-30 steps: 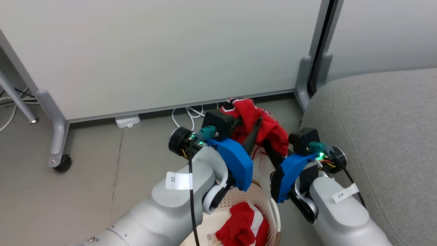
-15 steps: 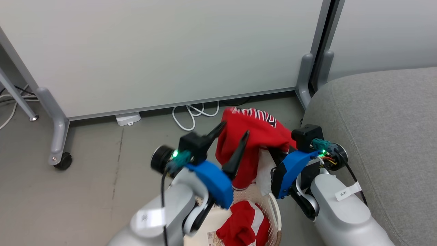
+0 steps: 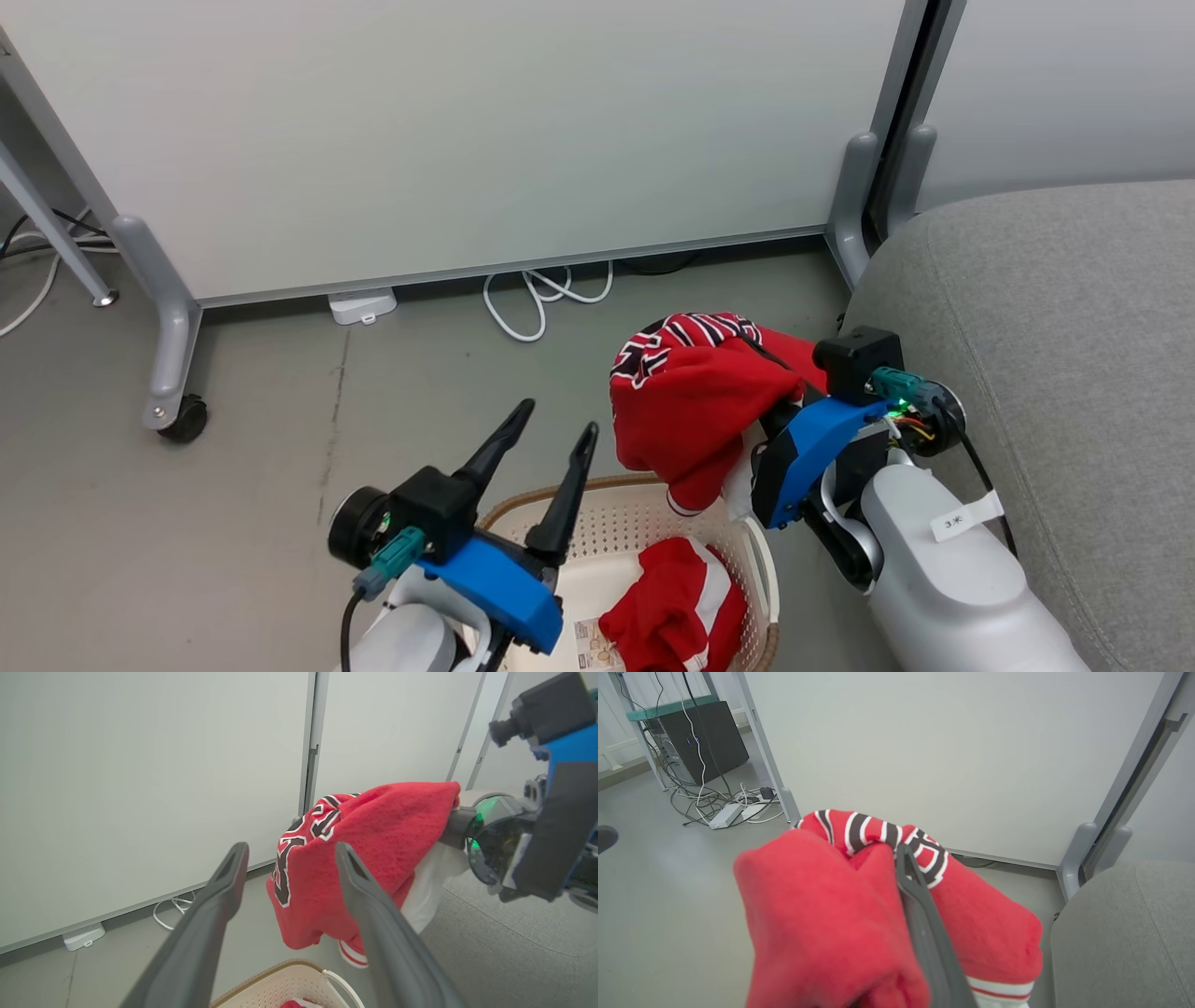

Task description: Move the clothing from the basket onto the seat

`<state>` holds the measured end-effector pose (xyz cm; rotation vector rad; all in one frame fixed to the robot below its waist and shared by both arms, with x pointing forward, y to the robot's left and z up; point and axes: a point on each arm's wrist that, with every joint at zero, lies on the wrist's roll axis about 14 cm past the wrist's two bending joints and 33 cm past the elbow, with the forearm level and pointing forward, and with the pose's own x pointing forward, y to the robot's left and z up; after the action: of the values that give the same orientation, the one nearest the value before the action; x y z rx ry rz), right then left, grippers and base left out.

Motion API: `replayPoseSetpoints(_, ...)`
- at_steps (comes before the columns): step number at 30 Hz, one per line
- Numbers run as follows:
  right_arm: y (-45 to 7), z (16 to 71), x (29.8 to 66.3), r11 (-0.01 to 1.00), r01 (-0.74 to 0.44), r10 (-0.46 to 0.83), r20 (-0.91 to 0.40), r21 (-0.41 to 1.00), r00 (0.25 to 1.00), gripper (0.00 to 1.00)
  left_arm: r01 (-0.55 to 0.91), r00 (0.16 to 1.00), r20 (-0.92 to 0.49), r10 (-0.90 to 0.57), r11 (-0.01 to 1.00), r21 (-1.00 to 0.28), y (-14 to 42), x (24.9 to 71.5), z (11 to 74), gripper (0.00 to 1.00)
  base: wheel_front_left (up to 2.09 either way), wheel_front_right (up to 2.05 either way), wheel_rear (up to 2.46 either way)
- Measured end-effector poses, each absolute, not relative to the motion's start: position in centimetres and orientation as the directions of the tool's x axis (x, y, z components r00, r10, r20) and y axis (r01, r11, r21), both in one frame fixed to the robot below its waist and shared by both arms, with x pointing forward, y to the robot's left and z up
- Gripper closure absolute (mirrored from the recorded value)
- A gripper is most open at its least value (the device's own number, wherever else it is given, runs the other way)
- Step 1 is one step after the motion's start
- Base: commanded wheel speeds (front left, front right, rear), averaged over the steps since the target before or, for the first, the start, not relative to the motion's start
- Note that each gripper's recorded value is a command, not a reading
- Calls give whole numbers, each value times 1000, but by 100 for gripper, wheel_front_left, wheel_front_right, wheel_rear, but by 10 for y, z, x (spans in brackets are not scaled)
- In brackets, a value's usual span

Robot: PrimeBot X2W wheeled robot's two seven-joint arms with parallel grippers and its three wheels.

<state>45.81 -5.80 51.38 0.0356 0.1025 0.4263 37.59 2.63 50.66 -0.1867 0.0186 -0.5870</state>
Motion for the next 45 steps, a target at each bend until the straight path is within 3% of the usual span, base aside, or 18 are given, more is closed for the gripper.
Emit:
replayPoseSetpoints(13, -66, 512, 455, 918, -391, 395, -98, 59, 913, 100, 525, 848, 35, -528, 831, -181, 32, 371, 498, 0, 0, 0, 0)
replayPoseSetpoints(23, -96, 514, 445, 944, -326, 330, -91, 57, 940, 100, 575, 814, 27, -580, 799, -176, 8, 370, 494, 0, 0, 0, 0)
replayPoseSetpoints(45, -231, 504, 391, 998, 30, -23, -120, 60, 993, 100, 811, 568, 42, -822, 551, -195, -104, 357, 492, 0, 0, 0, 0)
